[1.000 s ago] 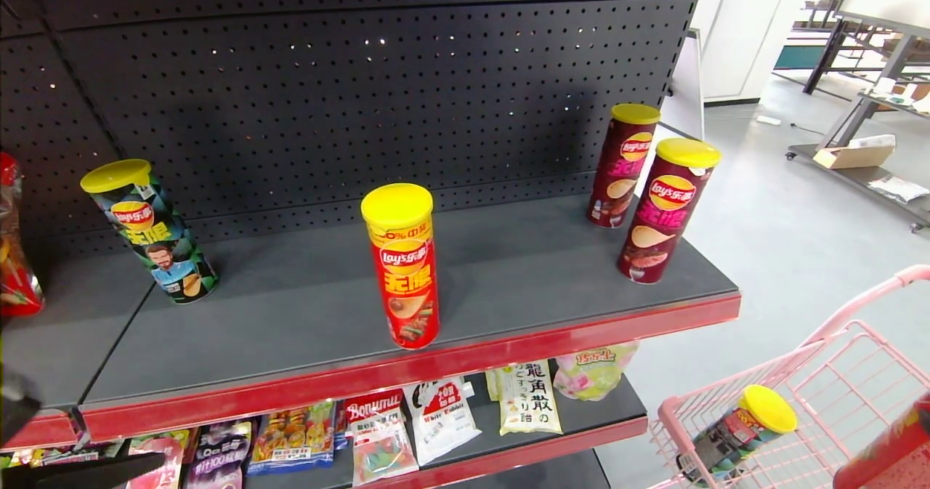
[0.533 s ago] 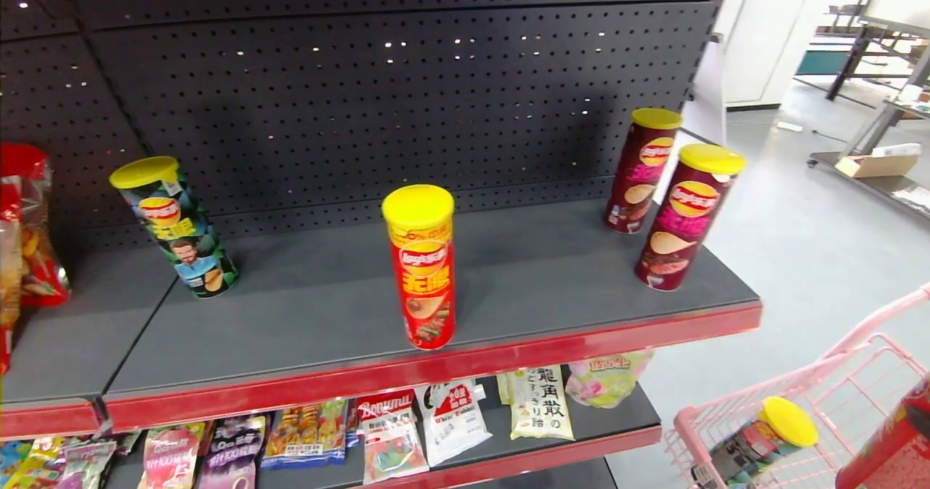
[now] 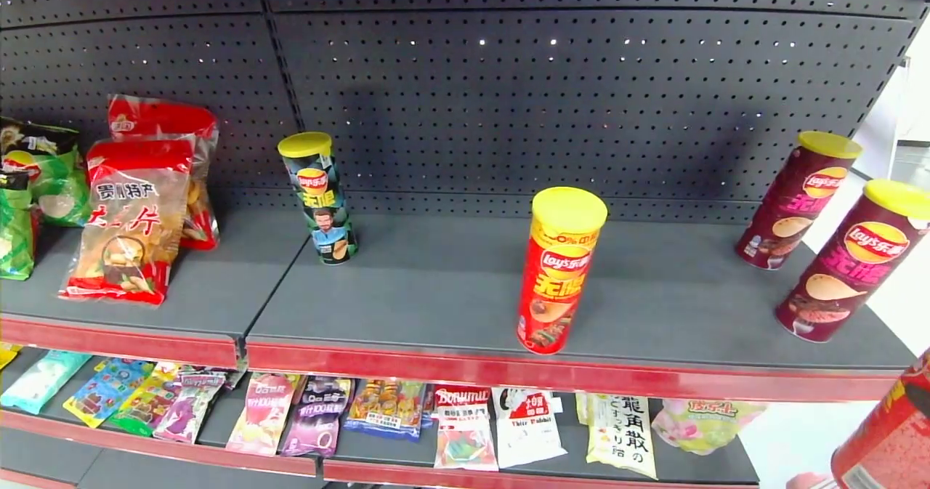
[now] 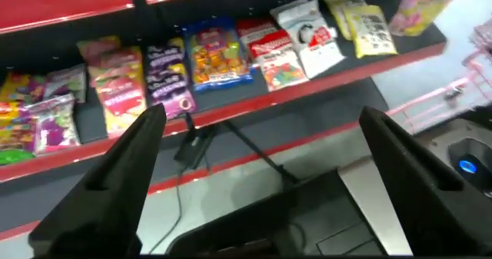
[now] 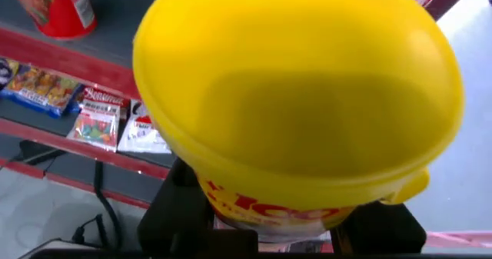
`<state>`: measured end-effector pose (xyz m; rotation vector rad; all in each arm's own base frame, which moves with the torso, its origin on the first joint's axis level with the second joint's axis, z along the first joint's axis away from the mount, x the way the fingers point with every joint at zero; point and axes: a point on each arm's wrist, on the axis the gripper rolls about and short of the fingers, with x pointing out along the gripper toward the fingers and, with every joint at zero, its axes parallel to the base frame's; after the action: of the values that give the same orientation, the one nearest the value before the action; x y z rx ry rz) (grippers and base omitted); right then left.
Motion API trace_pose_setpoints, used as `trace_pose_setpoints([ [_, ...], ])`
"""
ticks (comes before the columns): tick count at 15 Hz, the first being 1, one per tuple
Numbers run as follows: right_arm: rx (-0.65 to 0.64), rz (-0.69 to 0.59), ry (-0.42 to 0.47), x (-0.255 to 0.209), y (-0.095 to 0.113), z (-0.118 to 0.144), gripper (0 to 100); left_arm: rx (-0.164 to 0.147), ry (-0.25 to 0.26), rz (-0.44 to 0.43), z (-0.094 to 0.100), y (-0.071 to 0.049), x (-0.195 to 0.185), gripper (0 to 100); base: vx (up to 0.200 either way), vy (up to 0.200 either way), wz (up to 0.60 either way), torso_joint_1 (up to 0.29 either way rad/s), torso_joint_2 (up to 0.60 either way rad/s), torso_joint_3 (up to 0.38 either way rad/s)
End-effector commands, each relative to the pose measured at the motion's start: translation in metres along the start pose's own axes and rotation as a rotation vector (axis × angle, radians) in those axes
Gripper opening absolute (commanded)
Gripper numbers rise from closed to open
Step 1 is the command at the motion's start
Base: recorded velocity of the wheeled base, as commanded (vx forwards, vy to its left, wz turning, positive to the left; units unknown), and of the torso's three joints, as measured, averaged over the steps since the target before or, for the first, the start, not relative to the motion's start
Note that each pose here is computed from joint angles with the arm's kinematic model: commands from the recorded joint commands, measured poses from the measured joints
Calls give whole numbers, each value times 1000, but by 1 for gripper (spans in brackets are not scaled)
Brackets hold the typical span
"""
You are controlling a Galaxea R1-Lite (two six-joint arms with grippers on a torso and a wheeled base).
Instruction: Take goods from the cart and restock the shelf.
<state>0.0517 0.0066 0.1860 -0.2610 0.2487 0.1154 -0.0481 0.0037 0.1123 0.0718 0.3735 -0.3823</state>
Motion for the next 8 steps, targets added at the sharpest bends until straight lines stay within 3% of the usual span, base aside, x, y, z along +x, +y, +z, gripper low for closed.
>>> trace_pose_setpoints([
  [1,-10,84,22,24,-1,26,0,-10,-27,58,-4,0,-3,100,0,0,0,0,0,0],
  [4,18,205,14,58,3,49,0,-55,-28,74,-4,1,-2,100,0,0,0,0,0,0],
  [5,35,274,-29,88,6,63,0,-80,-24,63,-6,1,1,100,0,0,0,0,0,0],
  [6,27,286,-38,111,7,69,0,-75,-53,56,-7,2,5,100,0,0,0,0,0,0],
  [8,24,294,-60,147,12,76,0,-46,-162,58,-13,5,26,100,0,0,0,0,0,0],
])
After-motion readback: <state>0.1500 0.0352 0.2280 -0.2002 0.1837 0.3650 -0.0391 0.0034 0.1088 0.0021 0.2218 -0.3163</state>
